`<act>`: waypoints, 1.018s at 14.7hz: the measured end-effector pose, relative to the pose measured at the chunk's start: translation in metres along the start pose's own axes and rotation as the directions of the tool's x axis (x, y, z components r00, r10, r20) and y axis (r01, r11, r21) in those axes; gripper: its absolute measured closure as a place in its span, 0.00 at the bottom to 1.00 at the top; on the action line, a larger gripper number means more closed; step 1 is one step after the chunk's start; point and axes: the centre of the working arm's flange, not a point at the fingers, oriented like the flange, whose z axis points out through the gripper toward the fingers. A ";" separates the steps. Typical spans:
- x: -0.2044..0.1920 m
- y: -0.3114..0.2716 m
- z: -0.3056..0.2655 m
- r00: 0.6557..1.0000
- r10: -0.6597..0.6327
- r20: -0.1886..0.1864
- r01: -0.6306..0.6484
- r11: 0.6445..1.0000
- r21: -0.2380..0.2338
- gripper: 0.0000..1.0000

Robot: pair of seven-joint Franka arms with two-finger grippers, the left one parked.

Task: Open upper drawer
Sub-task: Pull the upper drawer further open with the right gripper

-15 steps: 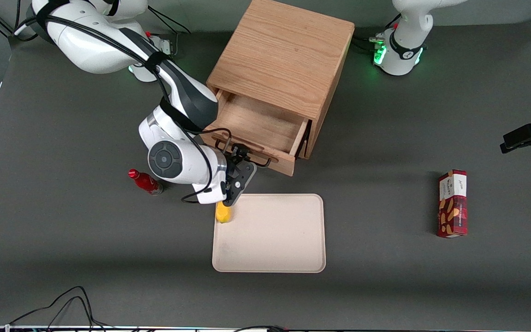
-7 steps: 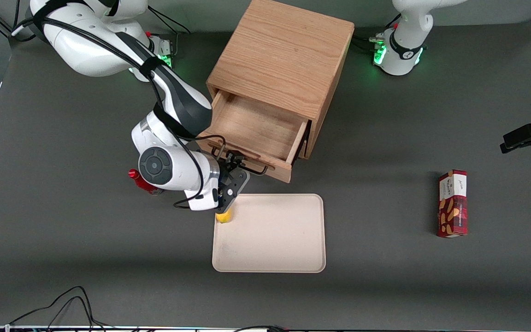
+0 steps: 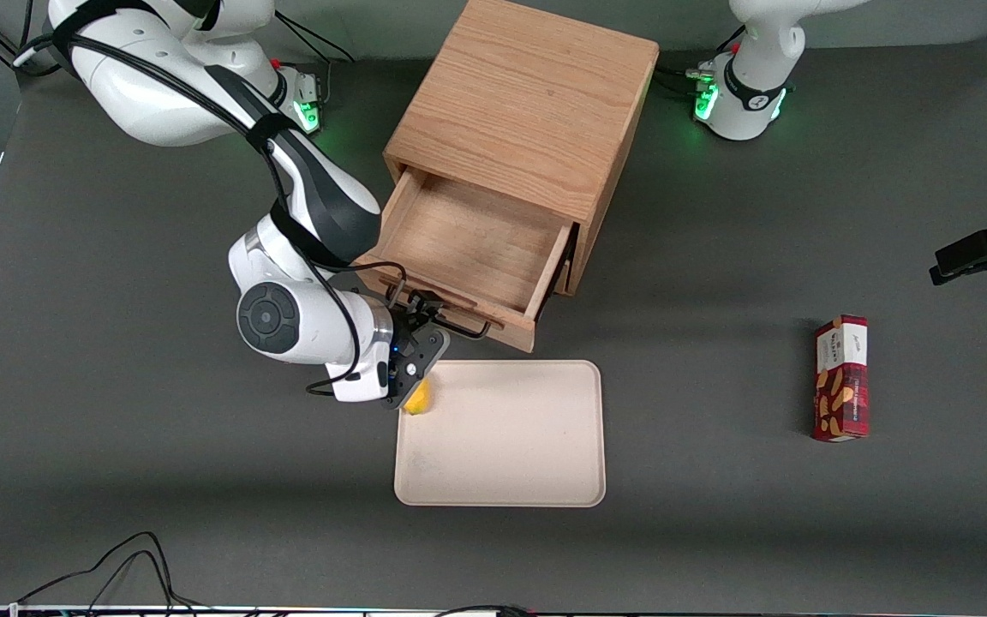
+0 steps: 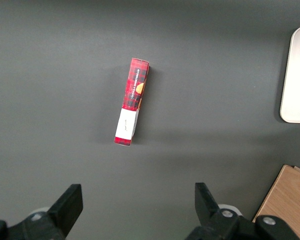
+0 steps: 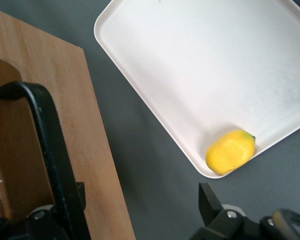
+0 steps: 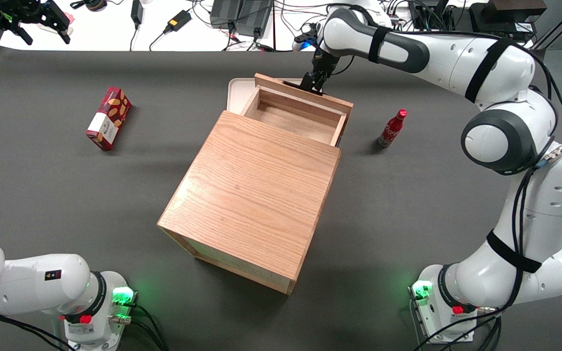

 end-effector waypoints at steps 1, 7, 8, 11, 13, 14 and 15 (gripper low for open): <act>0.000 0.000 0.000 1.000 0.000 -0.001 0.000 1.000 0.000 0.00; 0.000 0.008 -0.005 1.000 0.010 -0.011 -0.011 1.000 -0.009 0.00; 0.000 0.010 -0.006 1.000 0.014 -0.015 -0.014 1.000 -0.012 0.00; 0.000 0.018 -0.010 0.999 0.023 -0.024 -0.024 1.000 -0.020 0.00; -0.001 0.023 -0.013 0.999 0.031 -0.028 -0.032 0.999 -0.027 0.00; -0.001 0.026 -0.014 0.999 0.034 -0.030 -0.035 0.999 -0.030 0.00; -0.002 0.028 -0.015 0.999 0.036 -0.032 -0.037 0.999 -0.032 0.00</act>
